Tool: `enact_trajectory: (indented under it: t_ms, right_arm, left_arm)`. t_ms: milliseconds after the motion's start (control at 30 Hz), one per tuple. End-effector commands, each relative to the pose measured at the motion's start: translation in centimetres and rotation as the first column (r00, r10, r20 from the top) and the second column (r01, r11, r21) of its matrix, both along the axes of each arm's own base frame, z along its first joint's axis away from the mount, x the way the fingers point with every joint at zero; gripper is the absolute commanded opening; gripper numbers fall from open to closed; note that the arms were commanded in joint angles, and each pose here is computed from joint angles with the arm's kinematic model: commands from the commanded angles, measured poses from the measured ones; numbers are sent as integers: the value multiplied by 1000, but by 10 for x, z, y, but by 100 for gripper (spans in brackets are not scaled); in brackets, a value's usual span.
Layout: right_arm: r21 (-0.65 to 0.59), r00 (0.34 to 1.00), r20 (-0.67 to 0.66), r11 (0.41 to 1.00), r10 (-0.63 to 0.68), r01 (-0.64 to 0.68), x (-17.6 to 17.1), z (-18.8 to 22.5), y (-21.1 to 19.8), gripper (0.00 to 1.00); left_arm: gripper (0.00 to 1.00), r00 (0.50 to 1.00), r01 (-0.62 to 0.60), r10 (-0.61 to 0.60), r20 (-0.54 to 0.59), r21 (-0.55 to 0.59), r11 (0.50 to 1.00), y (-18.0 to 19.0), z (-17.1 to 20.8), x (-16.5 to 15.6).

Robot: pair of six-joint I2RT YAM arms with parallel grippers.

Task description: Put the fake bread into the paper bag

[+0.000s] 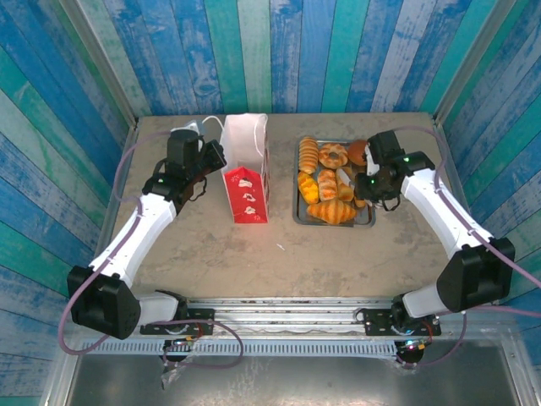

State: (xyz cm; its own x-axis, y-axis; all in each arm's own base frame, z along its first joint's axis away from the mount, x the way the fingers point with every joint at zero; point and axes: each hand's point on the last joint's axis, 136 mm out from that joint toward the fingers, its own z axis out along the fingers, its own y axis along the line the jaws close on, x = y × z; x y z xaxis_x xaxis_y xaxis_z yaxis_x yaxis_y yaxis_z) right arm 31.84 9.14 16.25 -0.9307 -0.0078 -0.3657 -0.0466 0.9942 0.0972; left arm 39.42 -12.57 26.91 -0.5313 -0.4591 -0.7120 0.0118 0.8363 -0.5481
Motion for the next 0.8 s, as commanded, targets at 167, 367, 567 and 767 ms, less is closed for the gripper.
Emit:
enact_trajectory:
  t_ms: [167,367,567,767]
  right_arm:
    - [-4,1000,17,1000,23,-23,10,5,7,52]
    - [-19,999,-2,999,34,-34,12,0,9,52]
    - [-48,999,-23,998,45,-46,13,-6,8,52]
    - [-70,997,-43,996,56,-59,14,-11,8,51]
  left_arm:
    - [0,998,4,-3,67,-10,1000,2,23,-10]
    - [0,998,5,-4,70,-11,1000,2,24,-11]
    - [0,997,6,-5,71,-12,1000,2,24,-11]
    - [0,998,6,-5,70,-12,1000,2,23,-12]
